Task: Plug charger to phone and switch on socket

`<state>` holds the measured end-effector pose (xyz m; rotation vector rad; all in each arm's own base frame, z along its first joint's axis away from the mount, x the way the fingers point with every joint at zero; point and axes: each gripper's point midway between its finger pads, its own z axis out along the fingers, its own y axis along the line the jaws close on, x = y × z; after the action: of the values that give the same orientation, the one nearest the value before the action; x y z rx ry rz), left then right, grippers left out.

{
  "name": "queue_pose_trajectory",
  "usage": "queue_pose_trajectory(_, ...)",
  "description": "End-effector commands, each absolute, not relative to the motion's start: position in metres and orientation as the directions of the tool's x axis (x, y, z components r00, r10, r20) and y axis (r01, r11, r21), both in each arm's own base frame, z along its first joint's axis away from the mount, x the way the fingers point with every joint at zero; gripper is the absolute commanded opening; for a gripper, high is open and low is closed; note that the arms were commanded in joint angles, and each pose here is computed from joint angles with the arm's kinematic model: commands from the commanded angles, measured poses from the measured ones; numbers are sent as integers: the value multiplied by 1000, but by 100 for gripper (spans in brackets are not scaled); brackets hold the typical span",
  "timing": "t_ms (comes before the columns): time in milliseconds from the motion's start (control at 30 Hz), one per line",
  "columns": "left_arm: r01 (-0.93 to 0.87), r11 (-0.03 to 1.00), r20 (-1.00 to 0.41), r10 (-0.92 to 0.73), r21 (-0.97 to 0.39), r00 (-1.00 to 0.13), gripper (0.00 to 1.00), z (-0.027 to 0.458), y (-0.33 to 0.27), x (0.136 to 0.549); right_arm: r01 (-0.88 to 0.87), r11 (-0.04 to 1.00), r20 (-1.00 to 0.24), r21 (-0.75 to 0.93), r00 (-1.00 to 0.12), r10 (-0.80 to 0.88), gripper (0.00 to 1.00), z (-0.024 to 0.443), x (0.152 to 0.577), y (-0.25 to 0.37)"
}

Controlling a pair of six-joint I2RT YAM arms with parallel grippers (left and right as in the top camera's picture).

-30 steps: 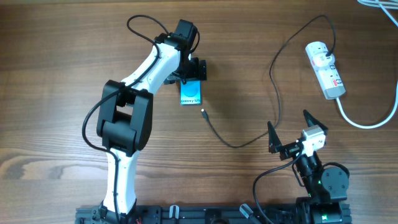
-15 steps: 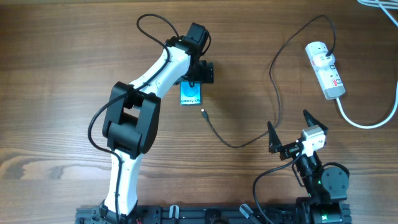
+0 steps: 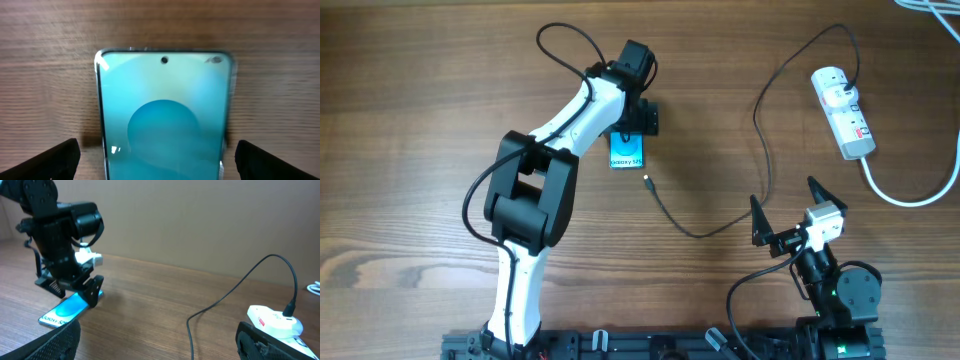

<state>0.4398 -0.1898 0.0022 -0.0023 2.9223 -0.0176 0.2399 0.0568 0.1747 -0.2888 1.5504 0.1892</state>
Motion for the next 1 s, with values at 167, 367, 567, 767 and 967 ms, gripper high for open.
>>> queue_pose_trajectory(167,-17,1000,-172,-13,22,-985,78,-15,-181,427,-309,950,-999,-50,15,-47,100,175,239,58)
queue_pose_trajectory(367,-11,1000,-103,-9,26,-995,69,-17,-178,410,-309,950,-999,-50,15,-47,100,175,239,58)
queue_pose_trajectory(567,-4,996,30,-6,89,-1000,68,-17,-163,378,-309,950,-999,-50,15,-47,100,175,239,58)
queue_pose_trajectory(767,-29,995,91,-37,93,-995,88,-16,-161,363,-309,950,-999,-50,15,-48,100,175,239,58)
queue_pose_trajectory(967,-27,994,115,-39,105,-993,100,-15,-158,357,-309,950,-999,-50,15,-48,100,175,239,58)
